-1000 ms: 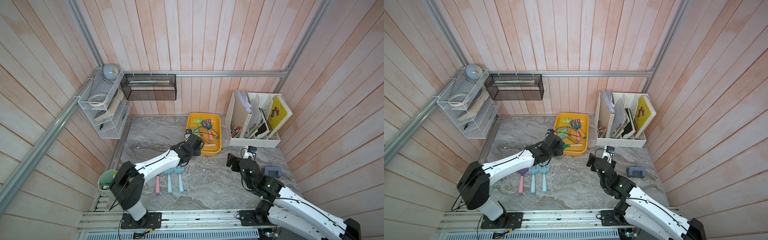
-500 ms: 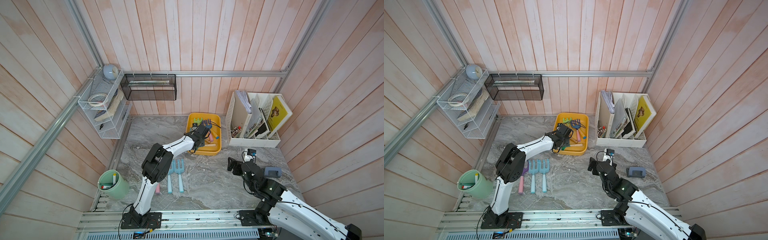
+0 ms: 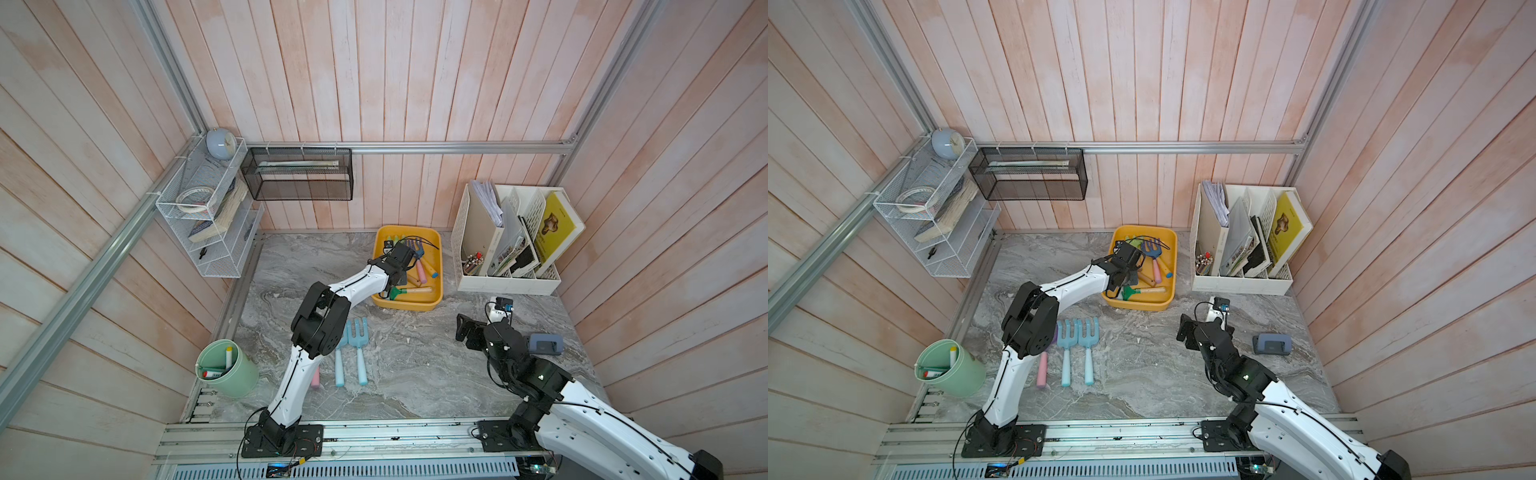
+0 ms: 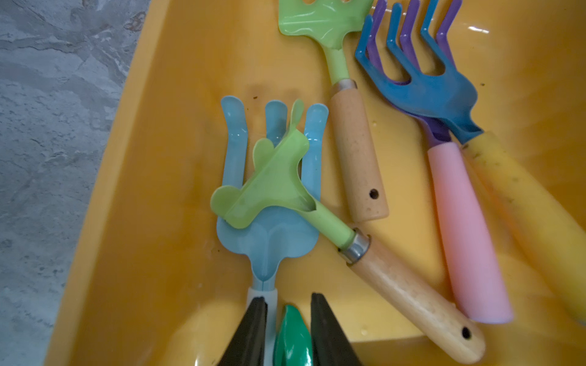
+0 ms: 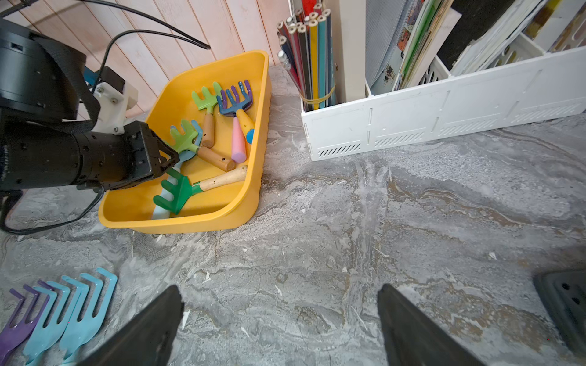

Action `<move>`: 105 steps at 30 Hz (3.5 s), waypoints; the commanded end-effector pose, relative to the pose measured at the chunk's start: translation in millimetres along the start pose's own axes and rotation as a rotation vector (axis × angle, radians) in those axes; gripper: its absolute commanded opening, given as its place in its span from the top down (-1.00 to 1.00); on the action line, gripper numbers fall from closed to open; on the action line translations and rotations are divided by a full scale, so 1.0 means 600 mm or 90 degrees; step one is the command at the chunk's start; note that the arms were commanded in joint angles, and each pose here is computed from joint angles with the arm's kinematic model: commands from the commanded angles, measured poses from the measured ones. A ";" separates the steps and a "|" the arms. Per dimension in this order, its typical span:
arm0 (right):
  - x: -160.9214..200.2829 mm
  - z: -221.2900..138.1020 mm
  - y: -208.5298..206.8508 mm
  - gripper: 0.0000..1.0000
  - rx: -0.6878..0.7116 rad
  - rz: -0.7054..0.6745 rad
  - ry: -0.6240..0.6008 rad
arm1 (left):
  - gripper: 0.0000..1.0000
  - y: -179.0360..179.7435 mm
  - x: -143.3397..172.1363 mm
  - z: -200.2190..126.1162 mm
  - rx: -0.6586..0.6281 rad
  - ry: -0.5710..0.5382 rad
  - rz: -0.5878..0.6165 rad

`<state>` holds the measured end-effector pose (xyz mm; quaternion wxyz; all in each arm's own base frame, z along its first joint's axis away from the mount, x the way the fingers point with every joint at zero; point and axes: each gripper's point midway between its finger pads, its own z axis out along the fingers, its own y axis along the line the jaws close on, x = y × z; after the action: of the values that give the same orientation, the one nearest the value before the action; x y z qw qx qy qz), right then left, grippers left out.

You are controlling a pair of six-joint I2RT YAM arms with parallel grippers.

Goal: Take the hand rake out of the storage box
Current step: Pick up the rake from the storage box, then place the rake at the center of the board.

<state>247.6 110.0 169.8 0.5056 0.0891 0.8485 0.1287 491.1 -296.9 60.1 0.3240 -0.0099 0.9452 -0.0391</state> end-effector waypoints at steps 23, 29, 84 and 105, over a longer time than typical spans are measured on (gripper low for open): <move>0.010 0.010 -0.005 -0.96 -0.011 0.001 0.007 | 1.00 -0.007 -0.082 -0.083 0.016 -0.109 0.097; 0.012 0.012 -0.004 -0.96 -0.016 0.000 0.010 | 1.00 -0.025 -0.138 -0.145 0.056 -0.194 0.158; 0.181 0.009 0.113 -0.71 -0.272 0.000 0.139 | -0.26 -0.089 0.223 -0.230 0.414 -0.032 0.536; 0.335 0.047 0.178 0.00 -0.152 -0.241 0.359 | -1.00 0.229 0.081 -0.447 0.238 -0.330 0.011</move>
<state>185.0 279.6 35.2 0.2943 -0.1618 0.9237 0.1842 292.9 -162.4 242.8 0.5590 0.0831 0.7911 -0.2341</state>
